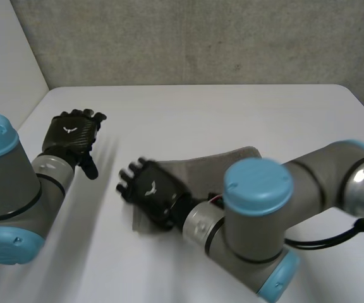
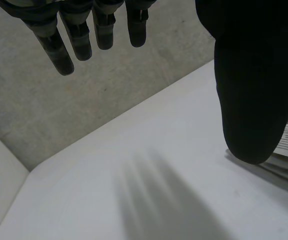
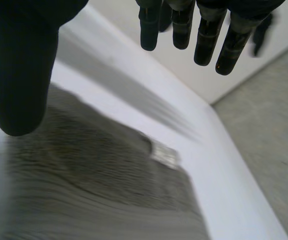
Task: Fold the laundry
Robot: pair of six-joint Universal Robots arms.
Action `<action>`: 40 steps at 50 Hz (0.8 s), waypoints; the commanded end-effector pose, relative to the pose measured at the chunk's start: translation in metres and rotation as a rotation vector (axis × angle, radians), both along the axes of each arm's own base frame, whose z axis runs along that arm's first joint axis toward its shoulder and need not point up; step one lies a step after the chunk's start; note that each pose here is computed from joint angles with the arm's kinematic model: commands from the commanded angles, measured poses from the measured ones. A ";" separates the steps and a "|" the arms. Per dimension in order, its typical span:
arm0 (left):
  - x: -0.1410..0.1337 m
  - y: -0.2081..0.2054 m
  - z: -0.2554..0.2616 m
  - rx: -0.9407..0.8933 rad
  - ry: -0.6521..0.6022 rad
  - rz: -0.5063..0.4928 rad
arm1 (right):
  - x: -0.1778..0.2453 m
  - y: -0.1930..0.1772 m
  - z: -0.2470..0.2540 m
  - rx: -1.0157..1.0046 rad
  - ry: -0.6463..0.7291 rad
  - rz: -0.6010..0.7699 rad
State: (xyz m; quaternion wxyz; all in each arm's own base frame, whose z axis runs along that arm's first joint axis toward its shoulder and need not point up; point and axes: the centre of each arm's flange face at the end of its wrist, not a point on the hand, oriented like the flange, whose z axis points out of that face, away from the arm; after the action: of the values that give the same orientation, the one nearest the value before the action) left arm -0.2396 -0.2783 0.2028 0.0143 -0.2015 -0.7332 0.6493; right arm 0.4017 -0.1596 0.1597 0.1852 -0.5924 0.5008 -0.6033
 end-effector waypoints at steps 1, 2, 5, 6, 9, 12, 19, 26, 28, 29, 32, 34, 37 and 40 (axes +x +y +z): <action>-0.016 0.017 -0.003 0.011 -0.003 -0.061 | -0.042 -0.041 0.032 0.153 -0.121 -0.250; -0.018 0.020 -0.003 0.011 -0.003 -0.072 | -0.054 -0.049 0.036 0.197 -0.143 -0.303; -0.020 0.023 -0.003 0.011 -0.003 -0.078 | -0.078 -0.061 0.033 0.277 -0.153 -0.392; -0.022 0.025 -0.002 0.009 -0.003 -0.086 | -0.079 -0.061 0.033 0.277 -0.153 -0.392; -0.023 0.027 -0.002 0.008 -0.002 -0.092 | -0.108 -0.077 0.019 0.333 -0.132 -0.496; -0.024 0.028 -0.004 0.012 -0.004 -0.097 | -0.134 -0.089 0.005 0.376 -0.109 -0.580; -0.025 0.027 -0.007 0.019 -0.007 -0.097 | -0.170 -0.096 -0.020 0.410 -0.044 -0.680; -0.025 0.027 -0.007 0.020 -0.009 -0.097 | -0.181 -0.101 -0.031 0.397 -0.036 -0.679; -0.025 0.027 -0.007 0.020 -0.009 -0.097 | -0.180 -0.109 -0.029 0.327 -0.069 -0.673; -0.025 0.027 -0.007 0.020 -0.008 -0.097 | -0.180 -0.109 -0.029 0.326 -0.070 -0.673; -0.025 0.027 -0.007 0.020 -0.008 -0.097 | -0.179 -0.118 -0.022 0.232 -0.103 -0.672; -0.024 0.027 -0.007 0.020 -0.009 -0.095 | -0.178 -0.124 -0.017 0.184 -0.107 -0.669; -0.024 0.027 -0.007 0.020 -0.009 -0.095 | -0.167 -0.123 -0.002 0.088 -0.100 -0.629; -0.024 0.027 -0.007 0.018 -0.009 -0.094 | -0.136 -0.107 0.023 -0.007 -0.124 -0.527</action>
State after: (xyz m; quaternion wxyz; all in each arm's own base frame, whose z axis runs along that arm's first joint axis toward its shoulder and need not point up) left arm -0.2640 -0.2516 0.1957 0.0440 -0.2391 -0.7293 0.6396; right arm 0.2323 -0.2806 0.1514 0.0507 -0.3611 0.6899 -0.6254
